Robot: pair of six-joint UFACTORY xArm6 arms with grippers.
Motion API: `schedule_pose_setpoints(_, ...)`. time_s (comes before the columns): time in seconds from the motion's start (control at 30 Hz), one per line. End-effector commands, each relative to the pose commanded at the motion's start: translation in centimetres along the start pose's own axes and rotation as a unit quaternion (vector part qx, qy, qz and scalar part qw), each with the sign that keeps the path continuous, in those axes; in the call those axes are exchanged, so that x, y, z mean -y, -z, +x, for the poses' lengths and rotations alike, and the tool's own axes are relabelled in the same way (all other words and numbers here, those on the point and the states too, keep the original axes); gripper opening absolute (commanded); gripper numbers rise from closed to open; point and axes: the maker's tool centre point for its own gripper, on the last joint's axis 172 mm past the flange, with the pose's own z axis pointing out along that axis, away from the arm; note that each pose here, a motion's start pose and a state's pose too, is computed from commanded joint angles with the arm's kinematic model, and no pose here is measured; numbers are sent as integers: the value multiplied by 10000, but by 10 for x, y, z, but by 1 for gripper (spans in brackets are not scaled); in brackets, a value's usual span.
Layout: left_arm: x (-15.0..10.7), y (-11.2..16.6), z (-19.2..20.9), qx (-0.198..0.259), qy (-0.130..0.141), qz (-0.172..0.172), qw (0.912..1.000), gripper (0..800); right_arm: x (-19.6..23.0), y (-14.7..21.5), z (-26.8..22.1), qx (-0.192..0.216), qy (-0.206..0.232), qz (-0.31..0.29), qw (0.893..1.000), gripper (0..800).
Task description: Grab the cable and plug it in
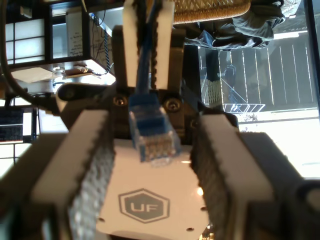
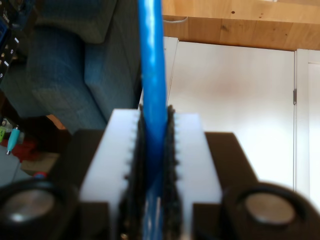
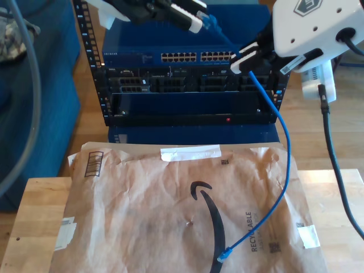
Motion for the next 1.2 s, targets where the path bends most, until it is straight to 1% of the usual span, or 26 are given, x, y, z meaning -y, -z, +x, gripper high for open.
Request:
schedule_pose_setpoints(0.17,0,1,0,0,-19,-7,10000,191,0,-1,0,-2,-5,-16,10000,3)
schedule_pose_setpoints(0.3,0,1,0,0,-19,-7,10000,191,-3,-11,-3,5,41,-137,9999,3)
schedule_pose_setpoints(0.77,1,0,2,-13,-9,13,10000,184,-2,-11,-3,4,36,-132,9999,3)
schedule_pose_setpoints(0.9,1,-3,9,5,86,53,9999,184,-2,-11,-1,-33,45,-128,9999,3)
schedule_pose_setpoints(1.1,1,-4,9,7,92,56,9999,183,-2,-11,-1,-48,48,-126,9999,3)
schedule_pose_setpoints(1.2,1,-4,9,7,8,56,10000,117,-2,-11,-1,-48,48,-126,9999,4)
